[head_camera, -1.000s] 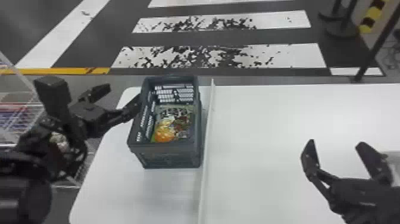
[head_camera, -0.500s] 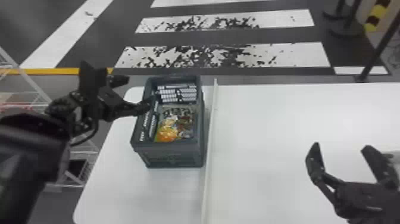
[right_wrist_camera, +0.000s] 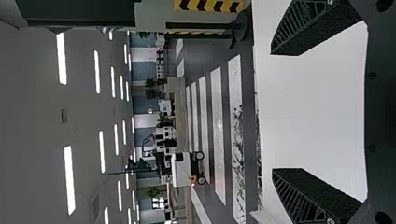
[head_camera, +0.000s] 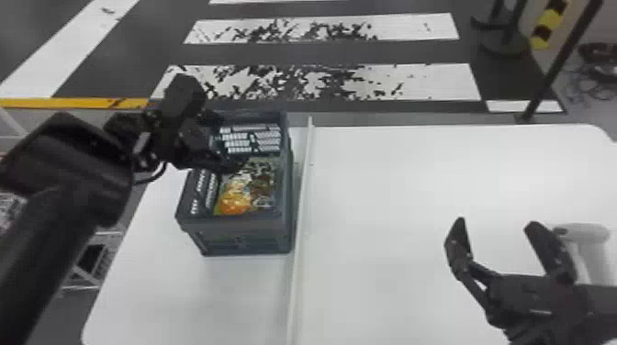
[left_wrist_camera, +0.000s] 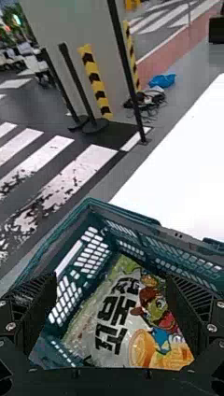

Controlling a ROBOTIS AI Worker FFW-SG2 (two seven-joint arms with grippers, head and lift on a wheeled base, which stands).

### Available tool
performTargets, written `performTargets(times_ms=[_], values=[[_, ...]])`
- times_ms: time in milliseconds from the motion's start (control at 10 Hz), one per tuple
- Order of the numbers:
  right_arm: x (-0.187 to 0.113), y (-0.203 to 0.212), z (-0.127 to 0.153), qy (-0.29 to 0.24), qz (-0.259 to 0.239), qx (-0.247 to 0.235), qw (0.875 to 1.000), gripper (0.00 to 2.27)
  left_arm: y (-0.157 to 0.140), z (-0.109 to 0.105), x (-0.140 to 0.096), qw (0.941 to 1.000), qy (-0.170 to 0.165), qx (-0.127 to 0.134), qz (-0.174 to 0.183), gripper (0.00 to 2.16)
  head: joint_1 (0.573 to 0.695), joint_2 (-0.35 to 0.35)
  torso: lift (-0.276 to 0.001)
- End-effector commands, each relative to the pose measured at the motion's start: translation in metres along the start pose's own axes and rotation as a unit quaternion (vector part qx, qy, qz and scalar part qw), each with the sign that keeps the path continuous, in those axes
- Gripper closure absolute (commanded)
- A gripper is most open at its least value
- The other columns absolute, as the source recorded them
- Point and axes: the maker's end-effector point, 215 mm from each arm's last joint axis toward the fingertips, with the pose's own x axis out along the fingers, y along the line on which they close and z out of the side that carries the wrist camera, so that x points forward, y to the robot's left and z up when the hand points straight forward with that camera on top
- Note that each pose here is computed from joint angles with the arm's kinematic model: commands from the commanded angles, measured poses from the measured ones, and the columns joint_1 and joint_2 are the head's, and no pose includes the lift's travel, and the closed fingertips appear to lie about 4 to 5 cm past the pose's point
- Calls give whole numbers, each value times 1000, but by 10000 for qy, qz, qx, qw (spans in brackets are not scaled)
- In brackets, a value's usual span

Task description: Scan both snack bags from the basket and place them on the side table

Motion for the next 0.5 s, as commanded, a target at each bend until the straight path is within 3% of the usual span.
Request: performTargets(times_ms=[0,200,400], values=[[-1,-6,-1,15,-42,-15,10000,26,-4,-4,21,9994,247,166,-203,137,695,72,-75],[-1,-9,-1,15,-66,-5,10000,29,-17,-6,39,9970,412,338,-563,137,695,48,-75],[4,-8,-3,47,-42,-17,10000,33,-20,-27,39,9939,718,371,-756,137,695,33,-75]])
